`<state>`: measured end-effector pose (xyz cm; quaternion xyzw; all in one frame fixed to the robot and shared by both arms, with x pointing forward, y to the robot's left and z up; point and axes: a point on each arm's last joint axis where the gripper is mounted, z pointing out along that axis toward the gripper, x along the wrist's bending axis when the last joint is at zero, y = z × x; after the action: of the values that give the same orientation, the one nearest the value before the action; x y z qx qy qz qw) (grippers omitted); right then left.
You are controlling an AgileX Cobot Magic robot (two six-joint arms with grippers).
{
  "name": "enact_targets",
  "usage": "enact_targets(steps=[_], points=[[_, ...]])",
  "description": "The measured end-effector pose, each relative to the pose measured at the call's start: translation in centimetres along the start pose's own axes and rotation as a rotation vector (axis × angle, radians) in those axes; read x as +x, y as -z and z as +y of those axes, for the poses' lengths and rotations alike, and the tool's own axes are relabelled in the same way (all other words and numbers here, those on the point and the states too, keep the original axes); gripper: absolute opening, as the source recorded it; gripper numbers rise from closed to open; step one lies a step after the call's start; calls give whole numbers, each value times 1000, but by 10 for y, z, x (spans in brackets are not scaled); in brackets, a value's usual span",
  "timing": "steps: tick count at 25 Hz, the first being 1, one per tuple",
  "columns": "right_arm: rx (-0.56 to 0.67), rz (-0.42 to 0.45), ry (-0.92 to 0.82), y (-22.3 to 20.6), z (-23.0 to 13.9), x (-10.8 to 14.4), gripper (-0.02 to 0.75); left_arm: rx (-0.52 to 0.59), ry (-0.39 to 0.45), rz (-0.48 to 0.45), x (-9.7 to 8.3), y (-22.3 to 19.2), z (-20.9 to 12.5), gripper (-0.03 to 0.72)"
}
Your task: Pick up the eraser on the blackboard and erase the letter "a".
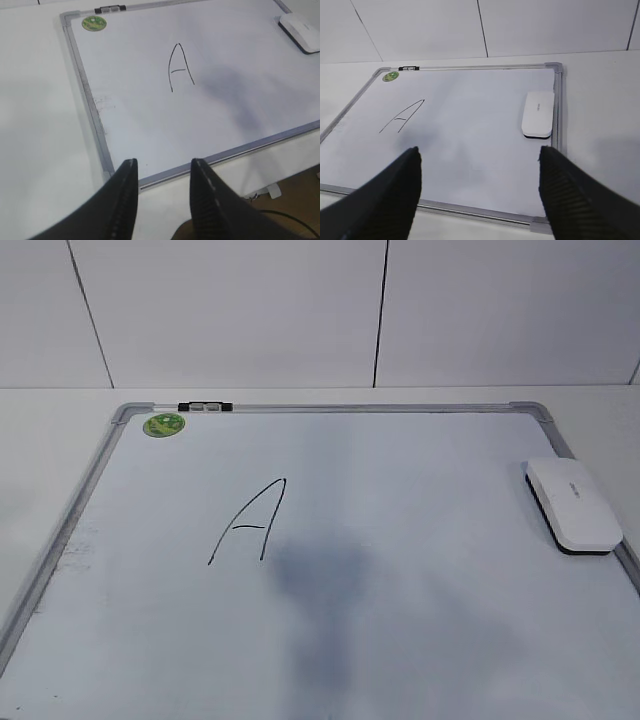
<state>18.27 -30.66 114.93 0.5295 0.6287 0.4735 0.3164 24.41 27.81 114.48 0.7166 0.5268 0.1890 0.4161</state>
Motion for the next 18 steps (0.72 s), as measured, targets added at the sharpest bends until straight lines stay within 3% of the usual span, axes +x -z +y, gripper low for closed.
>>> enact_targets(steps=[4, 9, 18], points=[[12, -26, 7, -5, -11, -3, 557, 44, -7, -5, 4, -11, -18, 262], [120, -43, 5, -30, -28, -7, 557, 89, -23, 28, 12, -23, -37, 247], [246, -52, 60, -58, -55, -12, 557, 69, -45, 85, 22, -36, -67, 243]])
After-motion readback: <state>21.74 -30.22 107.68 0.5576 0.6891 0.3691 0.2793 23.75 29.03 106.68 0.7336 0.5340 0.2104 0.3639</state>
